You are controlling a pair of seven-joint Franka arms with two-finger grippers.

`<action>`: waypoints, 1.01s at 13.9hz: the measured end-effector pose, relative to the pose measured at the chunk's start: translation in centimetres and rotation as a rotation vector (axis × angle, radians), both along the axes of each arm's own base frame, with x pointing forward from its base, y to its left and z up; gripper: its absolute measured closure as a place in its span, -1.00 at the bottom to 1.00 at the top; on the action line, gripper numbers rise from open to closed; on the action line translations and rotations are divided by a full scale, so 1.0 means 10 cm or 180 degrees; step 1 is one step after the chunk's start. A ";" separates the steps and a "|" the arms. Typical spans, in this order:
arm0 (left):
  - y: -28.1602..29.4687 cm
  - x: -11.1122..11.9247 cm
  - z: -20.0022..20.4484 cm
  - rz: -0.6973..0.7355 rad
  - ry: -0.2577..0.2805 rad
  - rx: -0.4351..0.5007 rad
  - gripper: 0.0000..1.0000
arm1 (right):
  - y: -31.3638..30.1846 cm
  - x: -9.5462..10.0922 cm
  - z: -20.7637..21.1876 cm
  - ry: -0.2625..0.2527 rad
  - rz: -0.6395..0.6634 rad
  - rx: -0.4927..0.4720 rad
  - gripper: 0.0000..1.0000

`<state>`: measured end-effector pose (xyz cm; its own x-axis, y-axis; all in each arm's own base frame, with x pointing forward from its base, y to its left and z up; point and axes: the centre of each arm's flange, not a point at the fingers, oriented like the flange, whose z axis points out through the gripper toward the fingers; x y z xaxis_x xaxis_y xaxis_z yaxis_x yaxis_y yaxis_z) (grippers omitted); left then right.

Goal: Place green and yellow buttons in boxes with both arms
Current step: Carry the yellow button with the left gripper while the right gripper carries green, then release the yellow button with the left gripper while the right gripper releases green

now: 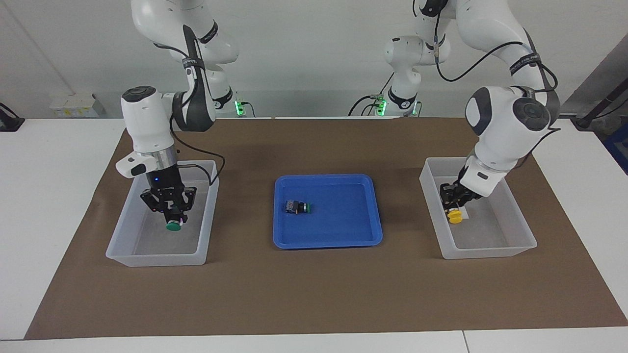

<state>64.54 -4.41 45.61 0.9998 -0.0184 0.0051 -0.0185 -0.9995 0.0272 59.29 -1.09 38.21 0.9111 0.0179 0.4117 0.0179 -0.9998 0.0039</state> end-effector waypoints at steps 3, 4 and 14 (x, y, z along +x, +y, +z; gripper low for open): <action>0.47 0.01 -0.01 -0.0236 -0.0004 0.0005 0.17 | -0.04 0.02 -0.26 0.0129 -0.0001 -0.0003 0.21; 0.58 0.00 -0.03 -0.0285 0.0003 0.0006 0.17 | -0.04 0.03 -0.33 0.0124 0.0000 -0.0003 0.21; 1.01 -0.25 -0.66 -0.0354 -0.0059 0.0028 0.17 | -0.03 0.24 -0.66 -0.0020 -0.0001 -0.0003 0.10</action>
<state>62.01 5.66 38.98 0.9913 -0.1294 0.0231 -0.1298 -0.9914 0.0169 61.67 -1.44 31.63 0.9085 0.0180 0.4176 0.0176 -0.9998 0.0049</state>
